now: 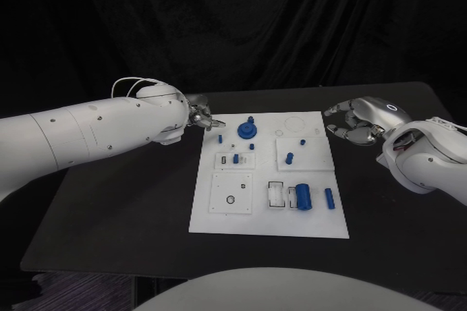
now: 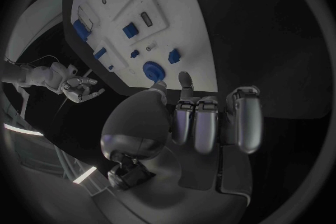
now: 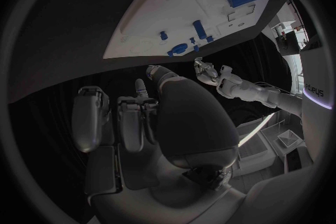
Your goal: Assemble the parts on the task board
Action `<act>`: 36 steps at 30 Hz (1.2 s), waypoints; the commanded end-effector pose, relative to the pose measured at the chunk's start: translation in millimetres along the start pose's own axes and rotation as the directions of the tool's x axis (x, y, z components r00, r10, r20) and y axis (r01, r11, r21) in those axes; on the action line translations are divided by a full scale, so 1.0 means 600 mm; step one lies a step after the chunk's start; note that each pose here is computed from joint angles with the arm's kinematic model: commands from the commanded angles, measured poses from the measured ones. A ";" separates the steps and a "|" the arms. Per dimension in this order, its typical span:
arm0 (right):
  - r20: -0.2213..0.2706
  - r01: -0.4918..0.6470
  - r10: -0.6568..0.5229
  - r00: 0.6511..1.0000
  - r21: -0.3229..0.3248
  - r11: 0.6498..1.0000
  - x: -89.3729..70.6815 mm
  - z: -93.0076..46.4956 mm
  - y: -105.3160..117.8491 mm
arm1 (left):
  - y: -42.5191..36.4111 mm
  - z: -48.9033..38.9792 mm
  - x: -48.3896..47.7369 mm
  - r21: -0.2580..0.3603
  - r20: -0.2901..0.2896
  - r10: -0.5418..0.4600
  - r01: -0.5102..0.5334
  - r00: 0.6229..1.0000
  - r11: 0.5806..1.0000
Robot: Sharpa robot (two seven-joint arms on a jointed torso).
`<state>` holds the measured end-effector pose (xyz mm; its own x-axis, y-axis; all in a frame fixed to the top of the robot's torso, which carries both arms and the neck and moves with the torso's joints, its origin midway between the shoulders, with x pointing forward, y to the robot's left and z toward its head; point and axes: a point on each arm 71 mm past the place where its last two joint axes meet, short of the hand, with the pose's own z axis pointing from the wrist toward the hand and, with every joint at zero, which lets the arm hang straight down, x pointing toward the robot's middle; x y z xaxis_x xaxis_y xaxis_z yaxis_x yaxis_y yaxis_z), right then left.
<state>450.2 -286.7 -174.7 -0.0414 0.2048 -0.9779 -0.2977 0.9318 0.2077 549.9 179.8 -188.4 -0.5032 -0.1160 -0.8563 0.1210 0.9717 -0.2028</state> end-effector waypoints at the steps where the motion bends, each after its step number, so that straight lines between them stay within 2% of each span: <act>1: 0.004 0.000 0.000 1.000 -0.002 1.000 0.001 0.000 0.001 | -0.006 0.002 0.007 0.024 -0.022 0.008 -0.008 1.000 1.000; 16: 0.001 0.000 0.000 1.000 -0.002 1.000 0.001 -0.001 0.001 | -0.012 0.014 0.030 0.047 -0.043 0.004 -0.002 0.999 0.999; 36: -0.003 -0.001 0.001 1.000 -0.001 1.000 0.002 0.000 0.002 | -0.013 0.021 0.042 0.051 -0.058 0.005 -0.002 0.998 0.999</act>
<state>450.2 -285.6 -175.0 -0.0431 0.2052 -0.9778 -0.3001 0.9308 0.2086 548.3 169.7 -213.2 -0.5427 -0.1045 -0.8334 0.1452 0.9656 -0.2156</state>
